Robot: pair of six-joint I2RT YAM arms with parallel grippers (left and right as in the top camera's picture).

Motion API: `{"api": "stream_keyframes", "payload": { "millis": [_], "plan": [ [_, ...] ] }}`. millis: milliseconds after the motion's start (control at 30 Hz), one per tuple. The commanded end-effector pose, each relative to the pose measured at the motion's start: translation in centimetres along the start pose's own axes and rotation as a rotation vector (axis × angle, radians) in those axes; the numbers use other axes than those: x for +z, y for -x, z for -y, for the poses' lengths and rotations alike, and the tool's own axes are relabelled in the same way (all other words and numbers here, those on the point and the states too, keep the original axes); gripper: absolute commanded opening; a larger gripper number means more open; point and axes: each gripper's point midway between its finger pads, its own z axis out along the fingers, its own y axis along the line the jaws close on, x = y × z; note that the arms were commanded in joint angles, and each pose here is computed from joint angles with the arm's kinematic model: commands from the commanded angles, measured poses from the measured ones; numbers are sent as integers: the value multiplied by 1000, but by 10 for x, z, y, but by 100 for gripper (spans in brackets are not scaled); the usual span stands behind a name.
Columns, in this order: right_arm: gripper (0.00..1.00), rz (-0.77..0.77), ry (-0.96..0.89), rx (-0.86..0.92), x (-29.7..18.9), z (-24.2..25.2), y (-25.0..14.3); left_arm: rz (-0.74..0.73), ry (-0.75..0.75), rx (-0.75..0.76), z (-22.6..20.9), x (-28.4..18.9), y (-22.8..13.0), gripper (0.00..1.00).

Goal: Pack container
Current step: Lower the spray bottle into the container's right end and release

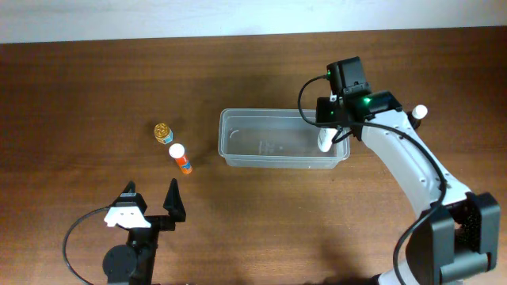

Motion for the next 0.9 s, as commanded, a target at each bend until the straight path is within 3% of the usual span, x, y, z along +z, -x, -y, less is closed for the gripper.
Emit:
{"api": "stream_keyframes", "payload": {
  "millis": [0,867],
  "plan": [
    [22,45,-51,11,-3,5,12,0,-7,15,1,0,-1,99],
    [23,27,-43,50,14,1,9,0,-7,15,1,0,-1,99]
  ]
}}
